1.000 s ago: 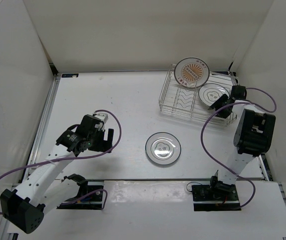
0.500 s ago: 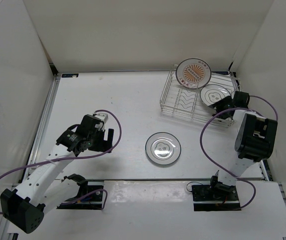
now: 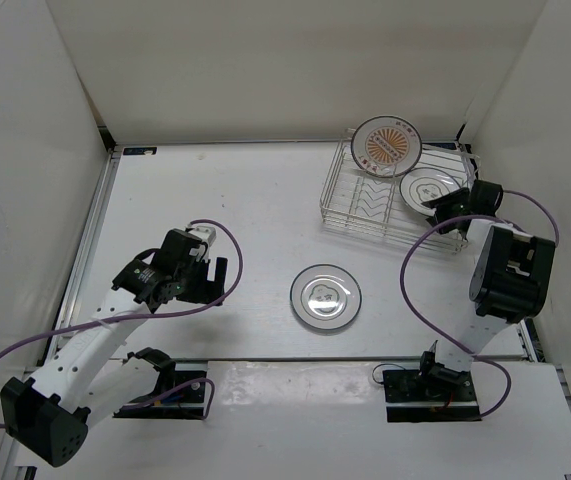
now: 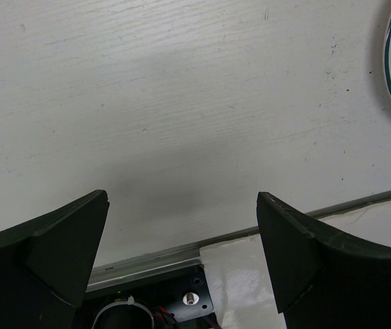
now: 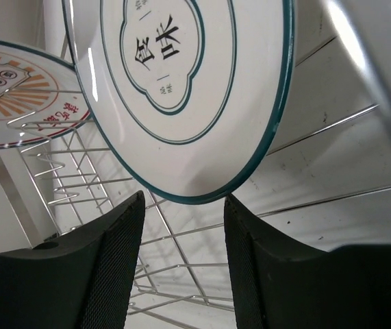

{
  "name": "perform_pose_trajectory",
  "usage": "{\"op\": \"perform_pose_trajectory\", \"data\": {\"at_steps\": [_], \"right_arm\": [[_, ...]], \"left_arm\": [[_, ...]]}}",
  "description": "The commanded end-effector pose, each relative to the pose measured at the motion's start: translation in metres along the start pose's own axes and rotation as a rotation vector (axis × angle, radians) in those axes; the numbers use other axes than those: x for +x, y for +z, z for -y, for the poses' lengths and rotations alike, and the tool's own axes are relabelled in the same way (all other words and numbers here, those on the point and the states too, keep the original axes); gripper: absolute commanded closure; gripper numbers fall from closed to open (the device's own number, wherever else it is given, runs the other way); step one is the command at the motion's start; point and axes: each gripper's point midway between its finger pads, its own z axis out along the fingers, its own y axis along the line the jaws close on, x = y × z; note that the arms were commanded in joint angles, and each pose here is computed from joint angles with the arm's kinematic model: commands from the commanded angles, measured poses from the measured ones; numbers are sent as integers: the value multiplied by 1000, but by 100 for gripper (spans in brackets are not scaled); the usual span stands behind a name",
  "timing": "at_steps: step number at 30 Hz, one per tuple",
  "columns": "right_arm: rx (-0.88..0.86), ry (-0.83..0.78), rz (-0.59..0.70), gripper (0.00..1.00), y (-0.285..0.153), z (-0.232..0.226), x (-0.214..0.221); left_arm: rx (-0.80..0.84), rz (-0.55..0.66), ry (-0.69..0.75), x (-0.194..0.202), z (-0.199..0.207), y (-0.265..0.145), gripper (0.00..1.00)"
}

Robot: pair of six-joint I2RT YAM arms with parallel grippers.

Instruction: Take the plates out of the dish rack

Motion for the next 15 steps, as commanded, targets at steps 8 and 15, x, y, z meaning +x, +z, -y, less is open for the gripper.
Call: {"op": "perform_pose_trajectory", "data": {"at_steps": [8,15], "right_arm": [[-19,24,80,47,18,3,-13],[-49,51,177,52,24,12,-20]], "left_arm": [[7,19,-3,-7,2,-4,0],[6,10,0,-6,2,-3,0]]}}
